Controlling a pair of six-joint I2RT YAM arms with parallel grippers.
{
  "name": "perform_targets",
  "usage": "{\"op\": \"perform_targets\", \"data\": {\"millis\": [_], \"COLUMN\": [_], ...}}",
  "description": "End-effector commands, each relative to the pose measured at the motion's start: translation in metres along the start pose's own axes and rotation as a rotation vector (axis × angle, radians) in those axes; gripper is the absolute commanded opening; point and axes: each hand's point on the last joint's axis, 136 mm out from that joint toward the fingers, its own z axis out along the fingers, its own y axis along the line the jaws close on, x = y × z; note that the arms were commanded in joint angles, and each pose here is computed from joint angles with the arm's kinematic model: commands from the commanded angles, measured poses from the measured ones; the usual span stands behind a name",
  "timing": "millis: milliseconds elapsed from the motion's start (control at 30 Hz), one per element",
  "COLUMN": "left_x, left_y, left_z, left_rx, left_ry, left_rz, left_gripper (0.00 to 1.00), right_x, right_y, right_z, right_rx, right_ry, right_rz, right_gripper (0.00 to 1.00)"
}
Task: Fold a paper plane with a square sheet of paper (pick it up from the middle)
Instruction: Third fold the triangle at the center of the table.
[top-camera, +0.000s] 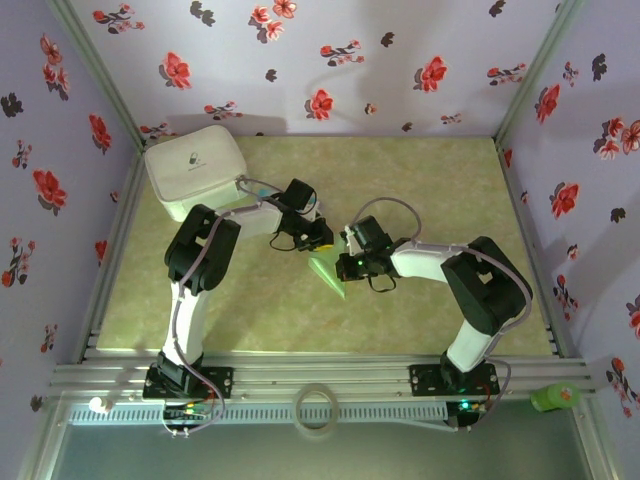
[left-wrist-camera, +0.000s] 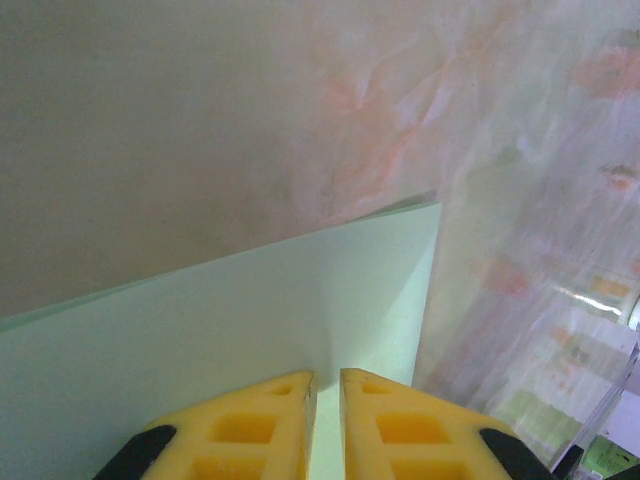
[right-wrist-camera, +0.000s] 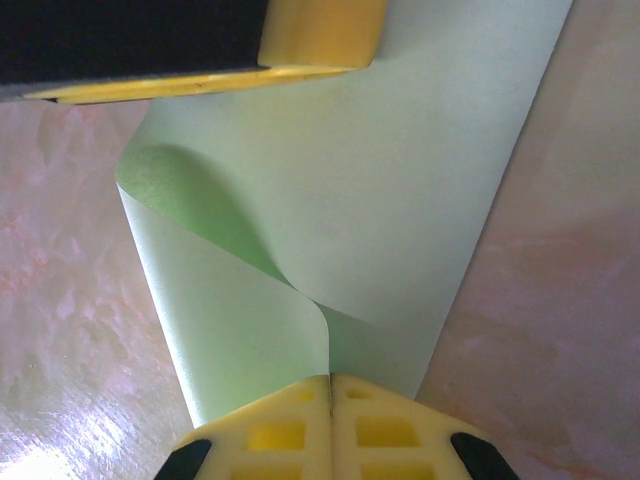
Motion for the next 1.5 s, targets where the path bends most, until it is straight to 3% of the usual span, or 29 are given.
{"op": "perform_targets", "data": {"millis": [0, 767, 1133, 1467], "left_x": [0.032, 0.031, 0.031, 0.031], "left_y": [0.035, 0.033, 0.033, 0.033], "left_z": [0.017, 0.017, 0.017, 0.017], "left_rx": [-0.12, -0.115, -0.114, -0.115], "left_ry": [0.09, 0.087, 0.088, 0.089], "left_rz": [-0.073, -0.072, -0.072, -0.071], "left_gripper": [0.16, 0.16, 0.16, 0.16], "right_x": [-0.011, -0.006, -0.009, -0.006], "right_y": [0.002, -0.004, 0.009, -0.002], "right_z": [0.0, 0.0, 0.0, 0.004], "right_rx": [-0.007, 0.004, -0.068, -0.012], "right_ry": [-0.022, -0.008, -0.011, 0.002], "right_rz": [-0.011, -0.011, -0.017, -0.007], "right_gripper": [0.01, 0.0, 0.0, 0.01]}}
